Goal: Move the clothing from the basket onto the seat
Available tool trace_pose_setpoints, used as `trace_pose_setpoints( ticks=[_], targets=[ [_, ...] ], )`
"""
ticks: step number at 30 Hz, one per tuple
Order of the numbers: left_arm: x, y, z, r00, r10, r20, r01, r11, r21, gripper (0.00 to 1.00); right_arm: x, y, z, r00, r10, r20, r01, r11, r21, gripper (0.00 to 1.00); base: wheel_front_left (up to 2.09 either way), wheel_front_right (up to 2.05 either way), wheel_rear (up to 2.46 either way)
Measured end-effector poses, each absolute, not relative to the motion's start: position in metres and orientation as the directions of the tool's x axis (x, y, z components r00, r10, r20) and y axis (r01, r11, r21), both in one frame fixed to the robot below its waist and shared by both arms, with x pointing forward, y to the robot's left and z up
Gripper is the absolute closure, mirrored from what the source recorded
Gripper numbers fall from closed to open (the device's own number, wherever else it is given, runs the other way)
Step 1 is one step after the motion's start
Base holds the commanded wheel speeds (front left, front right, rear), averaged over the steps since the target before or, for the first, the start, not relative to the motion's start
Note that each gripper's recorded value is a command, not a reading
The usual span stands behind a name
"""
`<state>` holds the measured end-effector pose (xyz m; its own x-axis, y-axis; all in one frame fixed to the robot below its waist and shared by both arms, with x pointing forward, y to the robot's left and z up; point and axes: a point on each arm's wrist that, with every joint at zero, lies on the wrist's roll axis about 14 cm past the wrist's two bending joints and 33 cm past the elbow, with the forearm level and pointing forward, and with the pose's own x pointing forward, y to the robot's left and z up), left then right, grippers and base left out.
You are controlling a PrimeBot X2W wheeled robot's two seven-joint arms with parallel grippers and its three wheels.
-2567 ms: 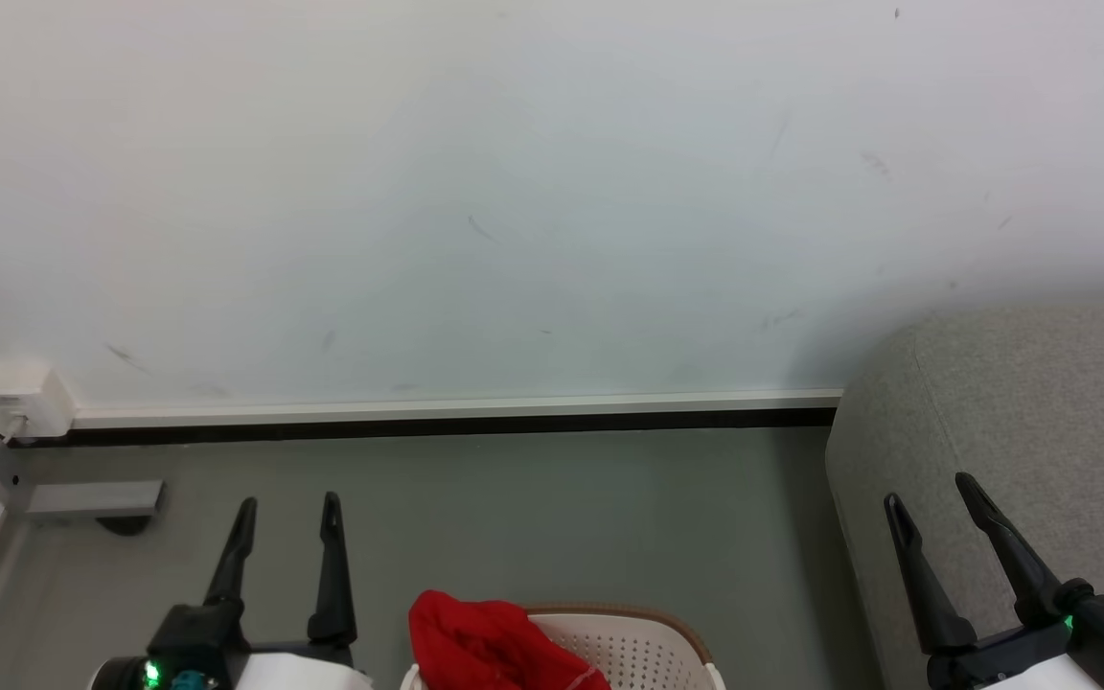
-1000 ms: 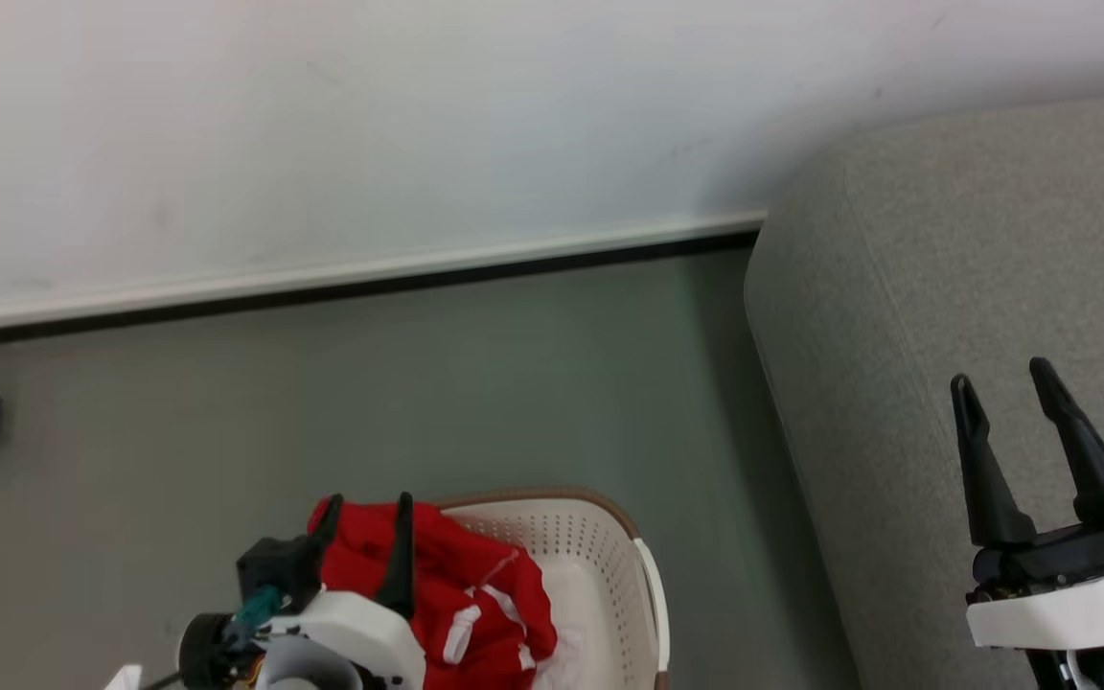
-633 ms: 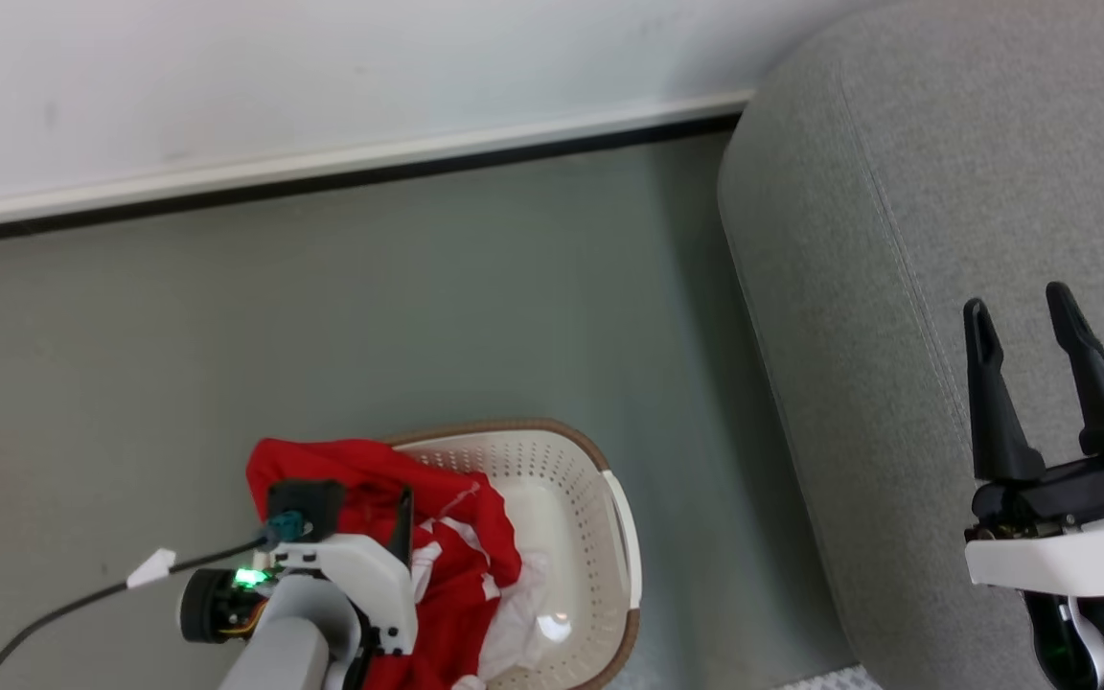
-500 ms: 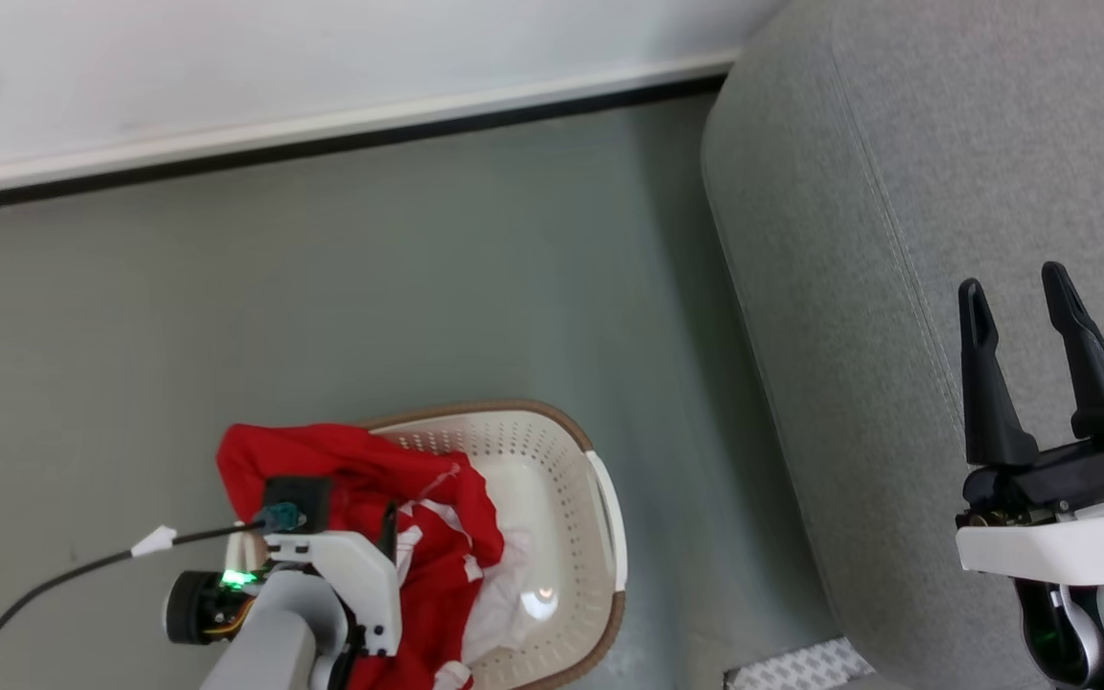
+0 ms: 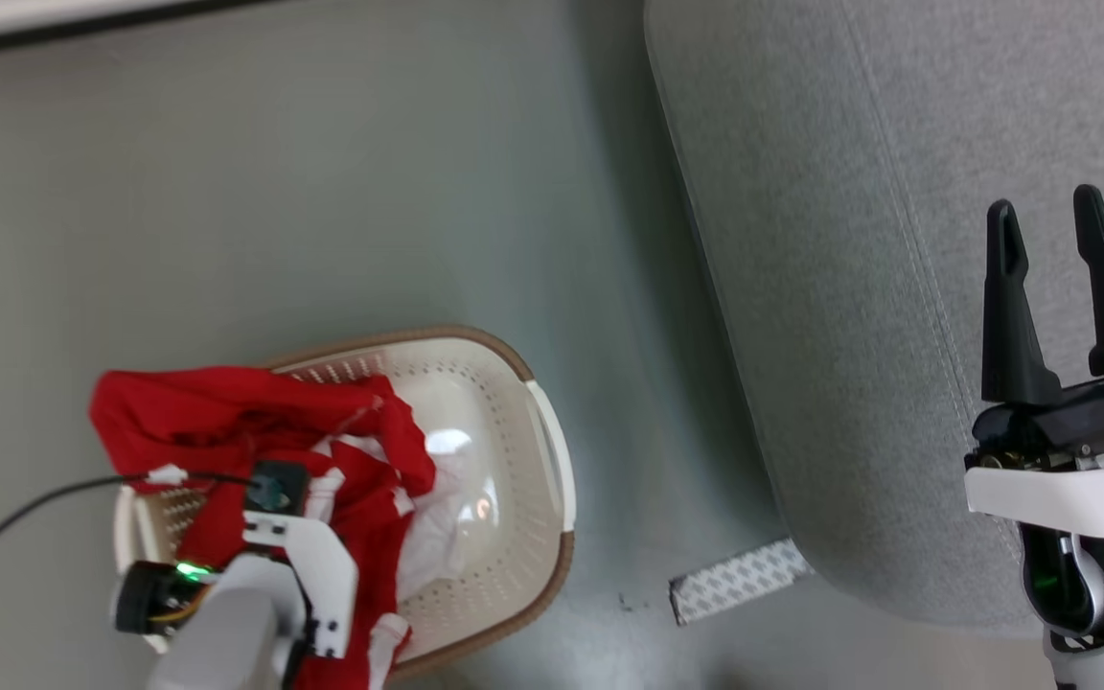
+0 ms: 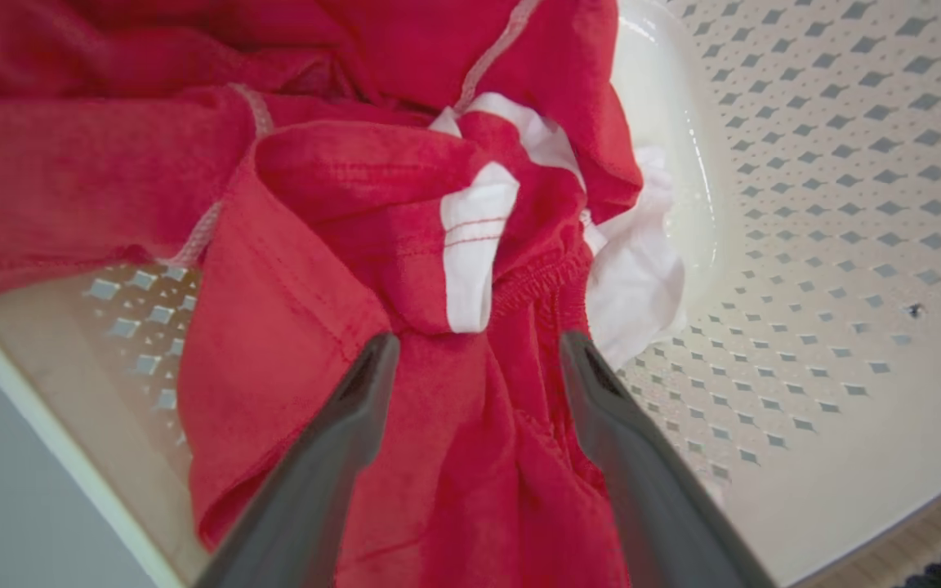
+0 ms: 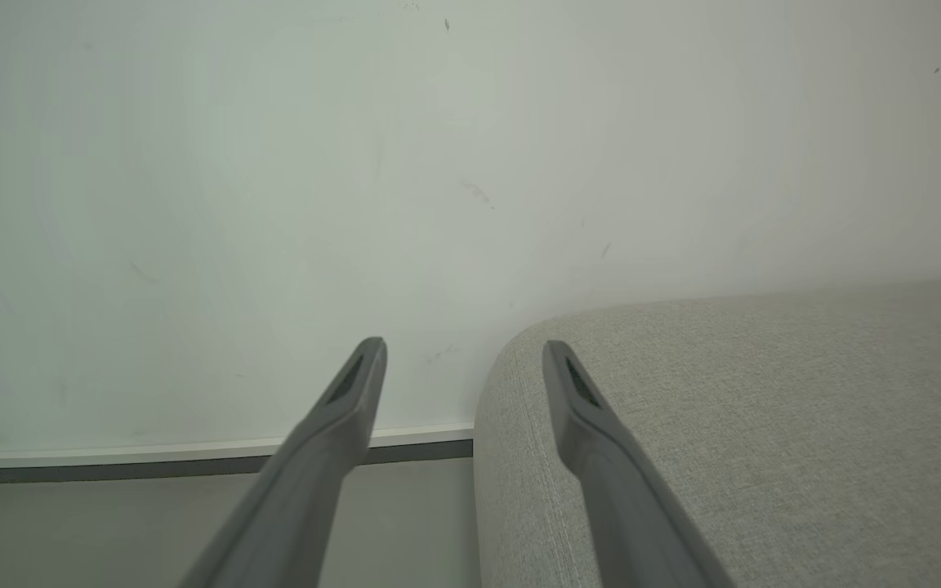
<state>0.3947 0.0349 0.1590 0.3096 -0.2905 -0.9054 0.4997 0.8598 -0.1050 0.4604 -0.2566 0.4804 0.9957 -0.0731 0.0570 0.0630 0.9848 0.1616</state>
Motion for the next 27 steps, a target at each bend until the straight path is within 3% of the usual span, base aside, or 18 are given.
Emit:
trace_pose_setpoints(
  ticks=[6,17,26,27],
  targets=[
    [0.383,0.04,0.122,0.183,-0.24,-0.953,0.526,0.843,-0.111,0.0,0.468,-0.262,0.457,0.996,-0.093,0.006,0.09,0.983,0.157,0.0,0.0,0.0,0.0],
    [0.377,0.033,0.07,0.047,-0.165,-0.985,0.552,0.826,-0.111,0.0,0.477,-0.27,0.417,0.989,-0.121,-0.081,0.131,0.982,0.138,0.0,0.0,0.0,0.0],
    [0.369,0.024,0.042,-0.008,-0.149,-0.989,0.576,0.807,-0.126,0.0,0.48,-0.271,0.388,0.981,-0.127,-0.143,0.146,0.981,0.126,0.0,0.0,0.0,0.0],
    [0.368,0.021,0.042,-0.003,-0.144,-0.99,0.572,0.812,-0.12,0.15,0.48,-0.271,0.386,0.981,-0.129,-0.146,0.148,0.981,0.125,0.0,0.0,0.0,0.0]
  ],
)
